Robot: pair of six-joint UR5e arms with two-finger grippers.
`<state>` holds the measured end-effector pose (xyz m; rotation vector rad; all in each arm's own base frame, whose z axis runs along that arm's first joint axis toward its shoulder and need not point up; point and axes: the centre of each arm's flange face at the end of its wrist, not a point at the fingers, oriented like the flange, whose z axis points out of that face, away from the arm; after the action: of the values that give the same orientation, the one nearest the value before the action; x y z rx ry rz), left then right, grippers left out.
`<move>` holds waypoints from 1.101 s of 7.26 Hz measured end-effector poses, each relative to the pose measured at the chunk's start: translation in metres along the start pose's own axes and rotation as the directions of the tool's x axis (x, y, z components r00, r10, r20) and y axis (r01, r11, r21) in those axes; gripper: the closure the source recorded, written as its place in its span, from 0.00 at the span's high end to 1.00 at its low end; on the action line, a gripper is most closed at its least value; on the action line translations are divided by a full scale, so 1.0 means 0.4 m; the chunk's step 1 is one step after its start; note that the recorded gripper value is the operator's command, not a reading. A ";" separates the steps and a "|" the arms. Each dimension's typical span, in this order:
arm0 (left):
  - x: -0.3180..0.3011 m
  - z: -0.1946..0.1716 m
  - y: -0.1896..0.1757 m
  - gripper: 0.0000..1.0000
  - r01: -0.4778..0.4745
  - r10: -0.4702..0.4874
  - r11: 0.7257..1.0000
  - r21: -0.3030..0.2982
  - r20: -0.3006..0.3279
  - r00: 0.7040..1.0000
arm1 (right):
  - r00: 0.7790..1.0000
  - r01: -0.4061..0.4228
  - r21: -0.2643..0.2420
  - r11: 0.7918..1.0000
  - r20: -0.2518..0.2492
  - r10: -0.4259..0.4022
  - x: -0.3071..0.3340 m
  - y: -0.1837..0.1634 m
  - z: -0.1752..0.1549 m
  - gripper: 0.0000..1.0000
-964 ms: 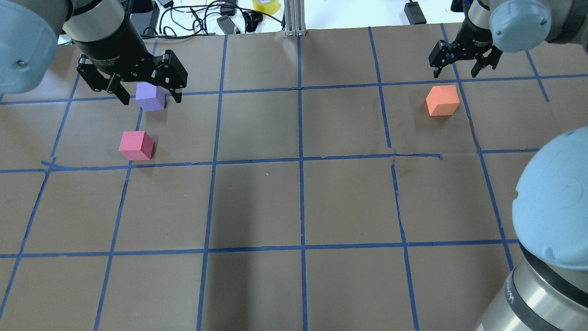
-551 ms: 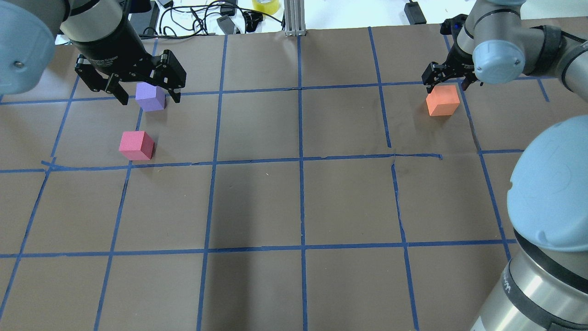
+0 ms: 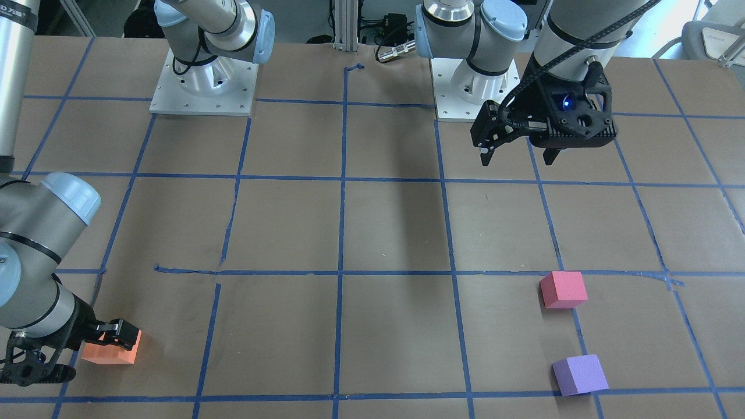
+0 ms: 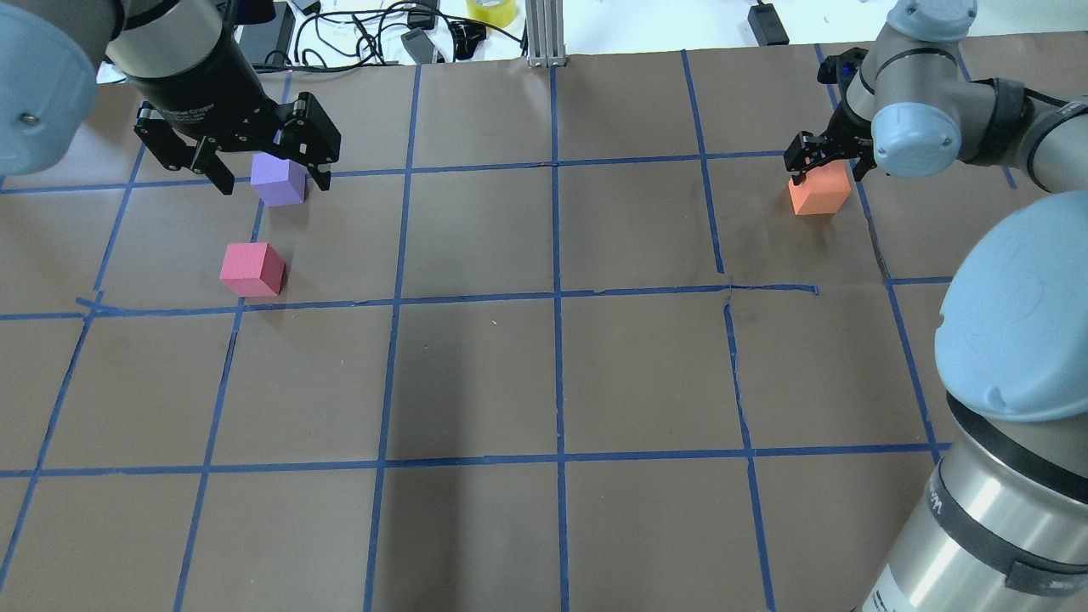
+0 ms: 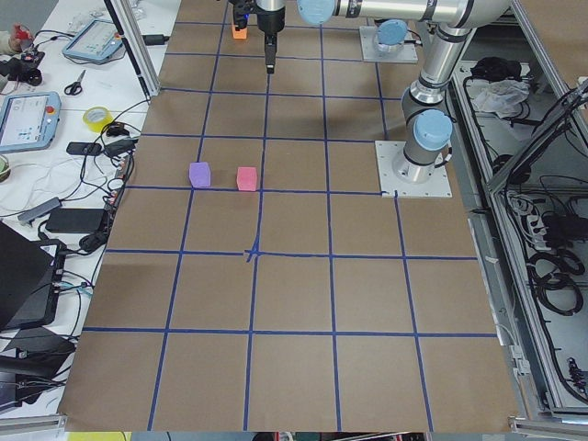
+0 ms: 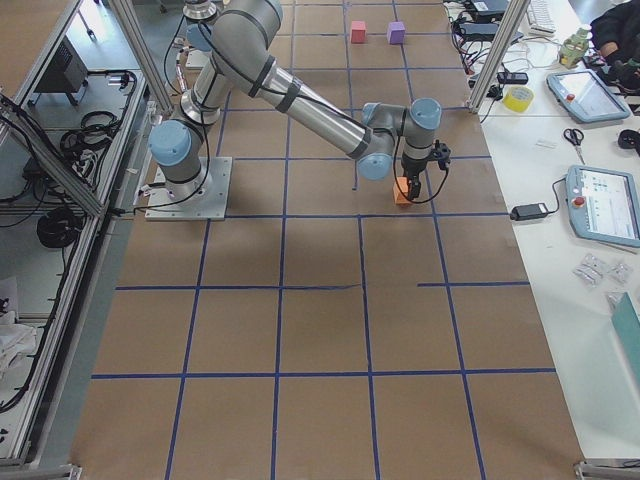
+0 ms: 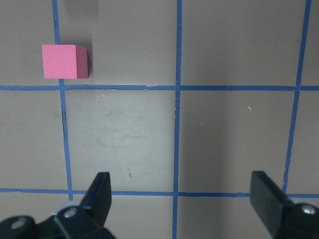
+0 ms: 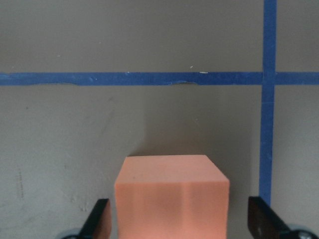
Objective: Arrange blocks in a line
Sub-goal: 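Lower the right gripper onto the orange cube and close on it, then carry the orange cube with the right gripper toward the table center and lower it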
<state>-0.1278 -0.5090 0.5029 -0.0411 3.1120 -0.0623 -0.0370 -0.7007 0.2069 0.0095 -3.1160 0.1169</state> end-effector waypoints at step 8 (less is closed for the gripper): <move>-0.005 -0.007 0.004 1.00 0.004 -0.004 1.000 0.004 0.008 1.000 | 0.996 0.087 0.095 0.992 -0.006 -0.087 -0.256 -0.076 -0.104 0.37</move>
<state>-0.1260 -0.5074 0.5058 -0.0474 3.1033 -0.0681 0.0666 -0.7274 0.2483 0.1471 -3.0991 0.2637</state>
